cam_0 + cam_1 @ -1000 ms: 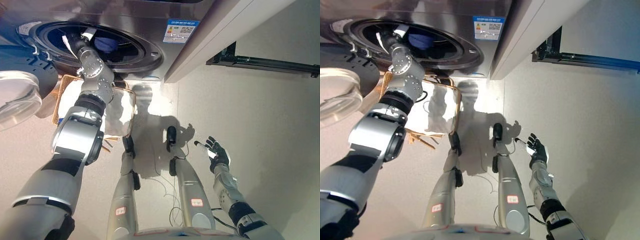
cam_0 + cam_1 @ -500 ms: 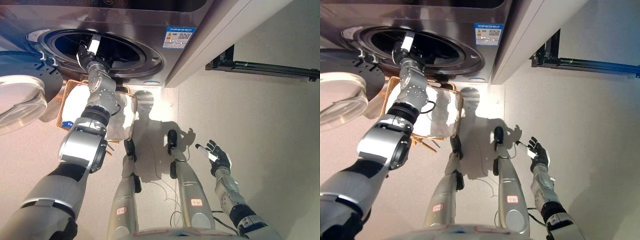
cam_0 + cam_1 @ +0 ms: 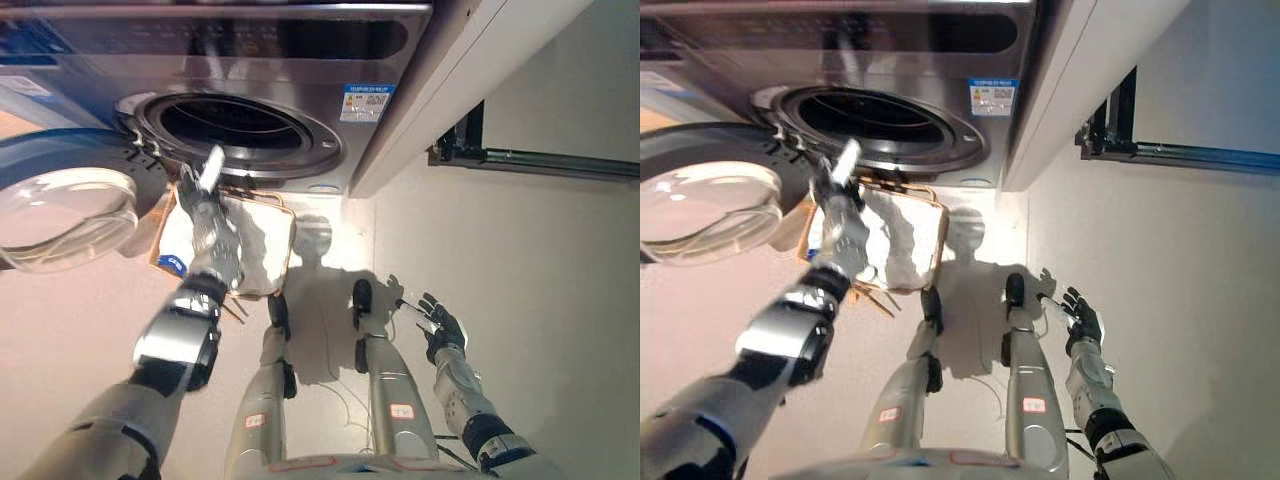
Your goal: Put the clothes in the basket into the washing machine.
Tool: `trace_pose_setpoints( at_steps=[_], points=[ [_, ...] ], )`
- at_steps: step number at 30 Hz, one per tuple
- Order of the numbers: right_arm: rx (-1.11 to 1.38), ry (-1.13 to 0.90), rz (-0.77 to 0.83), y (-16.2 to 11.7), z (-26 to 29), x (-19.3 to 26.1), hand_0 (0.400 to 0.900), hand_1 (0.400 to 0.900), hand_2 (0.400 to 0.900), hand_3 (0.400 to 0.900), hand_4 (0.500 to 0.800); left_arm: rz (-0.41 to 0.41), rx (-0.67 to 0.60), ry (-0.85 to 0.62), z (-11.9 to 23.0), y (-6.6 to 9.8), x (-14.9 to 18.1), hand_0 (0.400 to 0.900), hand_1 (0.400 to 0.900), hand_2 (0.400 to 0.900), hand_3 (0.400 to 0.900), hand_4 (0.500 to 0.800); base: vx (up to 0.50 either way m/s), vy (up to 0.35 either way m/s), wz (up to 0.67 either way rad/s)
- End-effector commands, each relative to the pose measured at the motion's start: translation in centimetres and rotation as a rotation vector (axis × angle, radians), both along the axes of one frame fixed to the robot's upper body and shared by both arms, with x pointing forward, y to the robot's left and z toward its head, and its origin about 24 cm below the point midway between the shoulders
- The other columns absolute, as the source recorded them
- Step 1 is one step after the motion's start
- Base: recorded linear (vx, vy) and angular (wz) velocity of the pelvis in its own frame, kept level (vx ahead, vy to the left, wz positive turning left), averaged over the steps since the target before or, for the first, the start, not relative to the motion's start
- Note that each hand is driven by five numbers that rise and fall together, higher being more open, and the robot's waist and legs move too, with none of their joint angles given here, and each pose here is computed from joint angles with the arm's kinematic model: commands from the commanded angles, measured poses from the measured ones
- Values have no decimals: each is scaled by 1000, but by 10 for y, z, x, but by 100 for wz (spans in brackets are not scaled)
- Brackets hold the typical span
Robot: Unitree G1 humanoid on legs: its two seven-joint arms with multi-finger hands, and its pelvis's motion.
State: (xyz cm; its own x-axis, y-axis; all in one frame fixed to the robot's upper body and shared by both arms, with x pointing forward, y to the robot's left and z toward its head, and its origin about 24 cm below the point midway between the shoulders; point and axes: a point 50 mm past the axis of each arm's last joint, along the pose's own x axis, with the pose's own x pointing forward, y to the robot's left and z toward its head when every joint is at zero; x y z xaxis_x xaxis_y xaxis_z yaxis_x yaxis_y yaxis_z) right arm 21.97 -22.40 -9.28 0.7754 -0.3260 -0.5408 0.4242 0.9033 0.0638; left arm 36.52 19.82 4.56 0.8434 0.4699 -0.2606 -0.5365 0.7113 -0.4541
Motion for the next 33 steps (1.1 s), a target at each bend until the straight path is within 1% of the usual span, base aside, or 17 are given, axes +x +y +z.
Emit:
trace_pose_setpoints(
  at_steps=[1, 2, 6, 8, 9, 10, 11, 12, 13, 14, 15, 17, 19, 20, 23, 28, 33],
  points=[
    [6, 50, -113, -14, -11, -20, 900, 900, 900, 900, 800, 5, 85, 99, -31, 17, -20, 900, 900, 900, 900, 800, 22, -5, 10],
    [2, 62, -127, -18, -10, -17, 900, 900, 900, 900, 800, -17, 81, 148, -48, 15, -31, 900, 900, 900, 900, 800, 25, 10, 6],
    [-6, 112, -139, -29, -16, -26, 900, 900, 900, 900, 800, -180, 274, 312, -91, 13, -69, 900, 900, 900, 900, 800, 21, -10, 6],
    [-12, 143, -119, -33, -21, -38, 900, 900, 900, 900, 800, -344, 466, 376, -106, 10, -87, 900, 900, 900, 900, 800, 0, 0, 0],
    [-22, 168, -99, -37, -25, -48, 900, 900, 900, 900, 800, -446, 541, 428, -121, 8, -106, 900, 900, 900, 900, 800, 0, 0, 0],
    [-26, 200, -91, -40, -30, -60, 900, 900, 900, 900, 800, -475, 566, 465, -130, 10, -118, 900, 900, 900, 900, 800, 0, 0, 0],
    [-42, 224, -69, -43, -31, -66, 900, 900, 900, 900, 800, -566, 644, 500, -138, 7, -130, 900, 900, 900, 900, 800, 9, -27, 3],
    [-52, 258, -44, -46, -35, -76, 900, 900, 900, 900, 800, -610, 642, 547, -148, 9, -146, 900, 900, 900, 900, 800, -8, -36, 2],
    [-56, 292, -21, -48, -38, -87, 900, 900, 900, 900, 800, -690, 662, 598, -159, 7, -163, 900, 900, 900, 900, 800, 13, -44, 5],
    [-60, 324, -1, -49, -41, -95, 900, 900, 900, 900, 800, -721, 665, 639, -166, 9, -176, 900, 900, 900, 900, 800, 23, -37, 3],
    [-59, 342, 4, -51, -43, -100, 900, 900, 900, 900, 800, -731, 648, 666, -170, 10, -184, 900, 900, 900, 900, 800, 32, -42, 12],
    [-90, 418, 80, -50, -48, -116, 900, 900, 900, 900, 800, -801, 633, 700, -179, 7, -205, 900, 900, 900, 900, 800, 28, -45, 17],
    [-128, 506, 179, -46, -54, -131, 900, 900, 900, 900, 800, -787, 577, 770, -188, 10, -224, 900, 900, 900, 900, 800, 12, -53, 27],
    [-144, 538, 216, -46, -56, -137, 900, 900, 900, 900, 800, -809, 556, 790, -191, 7, -230, 900, 900, 900, 900, 800, 20, -55, 35],
    [-159, 628, 301, -41, -62, -154, 900, 900, 900, 900, 800, -875, 522, 832, -198, 1, -243, 900, 900, 900, 900, 800, 15, -32, 24],
    [-150, 706, 329, -38, -66, -170, 900, 900, 900, 900, 800, -918, 490, 869, -203, -5, -254, 900, 900, 900, 900, 800, 38, -9, 16],
    [-139, 739, 397, -26, -71, -176, 900, 900, 900, 900, 800, -940, 499, 891, -204, -4, -257, 900, 900, 900, 900, 800, 37, 8, 10]
  ],
)
